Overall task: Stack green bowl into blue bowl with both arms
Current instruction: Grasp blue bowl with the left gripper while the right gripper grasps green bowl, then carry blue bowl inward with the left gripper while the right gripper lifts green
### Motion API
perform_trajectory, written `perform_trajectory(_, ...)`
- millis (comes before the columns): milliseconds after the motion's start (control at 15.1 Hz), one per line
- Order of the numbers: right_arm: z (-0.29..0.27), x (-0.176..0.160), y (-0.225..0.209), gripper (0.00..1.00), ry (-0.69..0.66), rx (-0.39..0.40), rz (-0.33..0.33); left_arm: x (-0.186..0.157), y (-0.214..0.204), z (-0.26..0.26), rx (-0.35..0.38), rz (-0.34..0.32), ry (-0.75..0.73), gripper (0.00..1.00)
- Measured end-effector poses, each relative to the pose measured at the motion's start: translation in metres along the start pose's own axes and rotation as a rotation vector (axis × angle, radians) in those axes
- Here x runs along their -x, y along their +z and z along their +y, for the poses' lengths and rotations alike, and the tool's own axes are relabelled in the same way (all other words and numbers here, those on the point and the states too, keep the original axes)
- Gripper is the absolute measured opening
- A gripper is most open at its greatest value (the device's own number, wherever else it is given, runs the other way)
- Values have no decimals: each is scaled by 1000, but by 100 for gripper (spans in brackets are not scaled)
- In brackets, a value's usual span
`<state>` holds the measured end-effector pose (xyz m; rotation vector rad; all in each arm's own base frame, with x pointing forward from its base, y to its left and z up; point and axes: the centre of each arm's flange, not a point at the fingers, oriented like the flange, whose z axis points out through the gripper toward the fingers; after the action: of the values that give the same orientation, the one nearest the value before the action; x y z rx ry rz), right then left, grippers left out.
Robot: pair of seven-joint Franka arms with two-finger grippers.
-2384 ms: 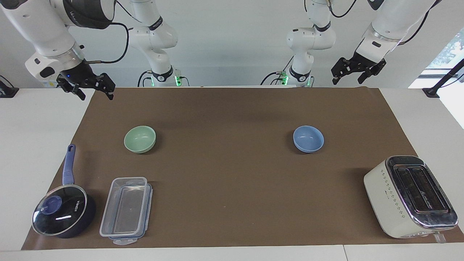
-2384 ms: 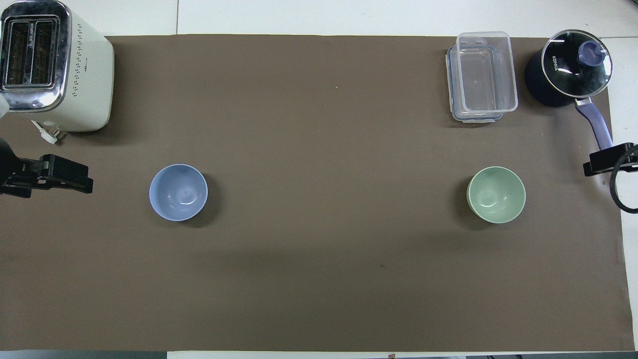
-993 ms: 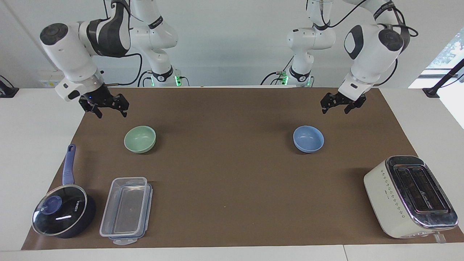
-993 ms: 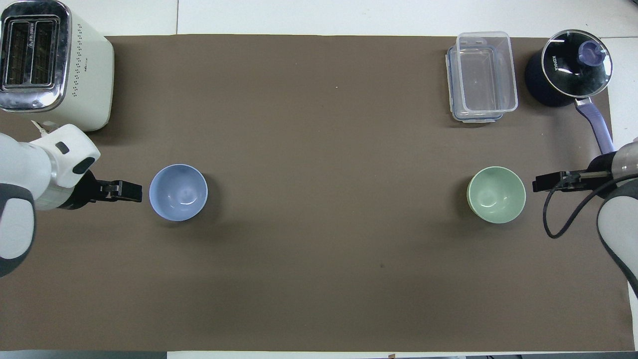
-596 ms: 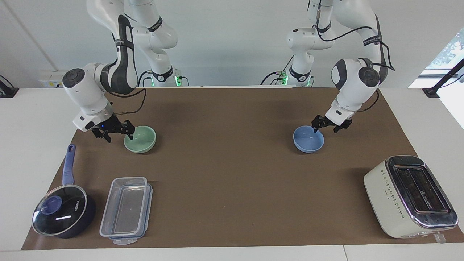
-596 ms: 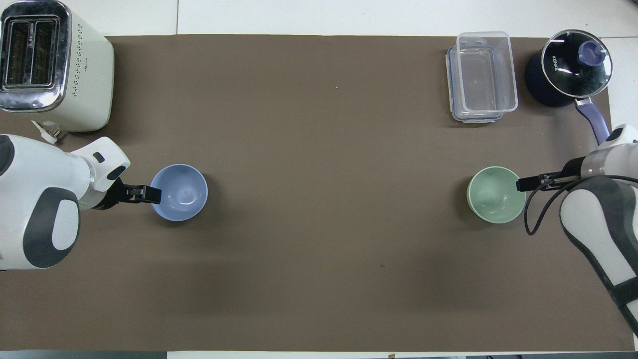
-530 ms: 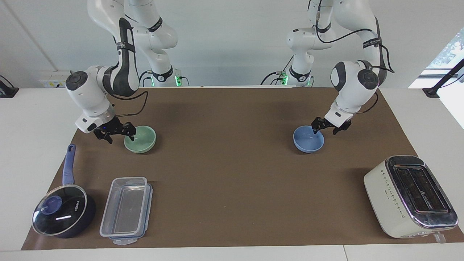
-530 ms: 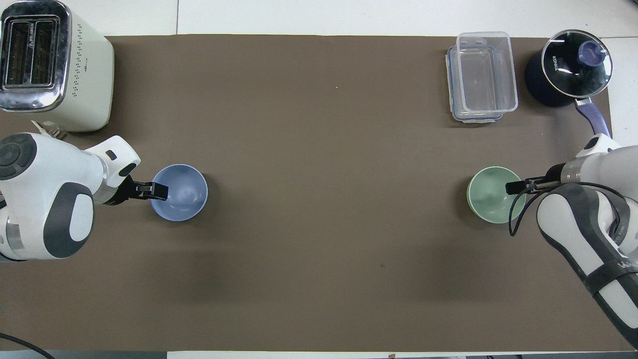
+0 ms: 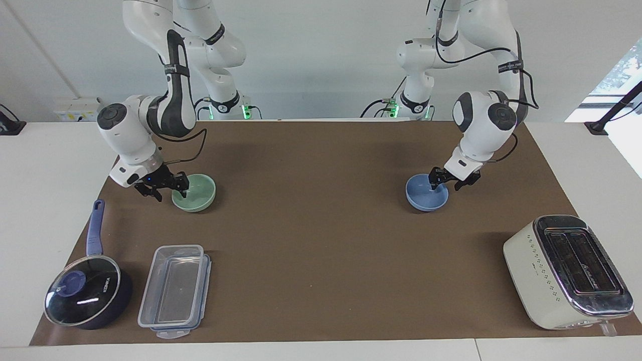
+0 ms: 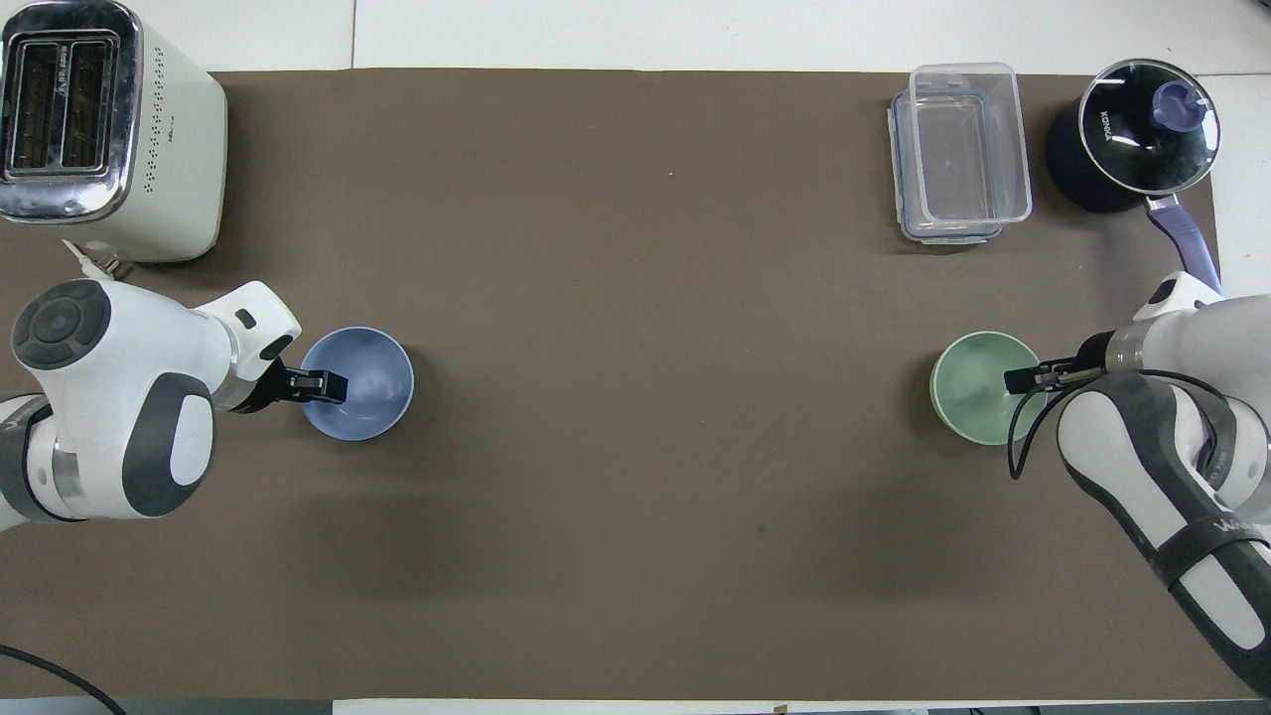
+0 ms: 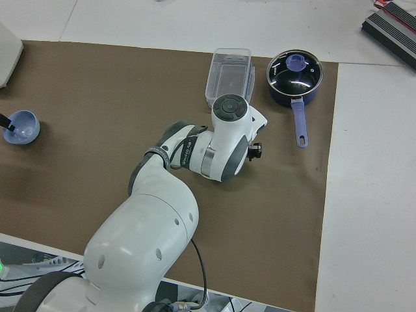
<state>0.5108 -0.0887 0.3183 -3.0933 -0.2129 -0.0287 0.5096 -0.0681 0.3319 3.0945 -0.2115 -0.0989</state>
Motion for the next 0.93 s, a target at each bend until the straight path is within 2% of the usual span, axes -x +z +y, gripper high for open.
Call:
perform_trajectory(66, -1, 2, 2, 74, -1, -2, -5, -1, 3, 3, 0, 1, 7, 77)
perform_trajectory(132, -2, 2, 3, 72, -1, -3, -7, -1, 5, 4, 0, 3, 13, 77)
perform_trajectory(199, -2, 3, 4, 72, -1, -3, -9, -2, 5, 4, 0, 6, 22, 72)
perform_trajectory(265, -2, 3, 5, 64, -1, -4, -10, -2, 5, 4, -1, 8, 38, 62)
perform_trajectory(397, -2, 4, 5, 41, -2, -4, -12, -3, 5, 2, -1, 11, 65, 41)
perform_trajectory(464, -3, 4, 6, 31, -2, -4, -12, -4, 3, 0, -1, 14, 72, 24)
perform_trajectory(530, -3, 3, 5, 21, -3, -4, -11, -6, 0, -1, -1, 21, 75, 13)
perform_trajectory(596, -3, 2, 3, 11, -2, -6, -10, -10, -6, 0, -1, 30, 79, 4)
perform_trajectory(662, -4, -1, -4, 6, -3, -16, -15, -15, -16, 2, -1, 33, 83, 4)
perform_trajectory(795, -2, -12, -25, 6, -7, -30, -40, -28, -50, 15, 3, 16, 101, 4)
perform_trajectory(927, -1, -26, -57, 5, -16, -47, -73, -40, -87, 55, 4, 4, 111, 4)
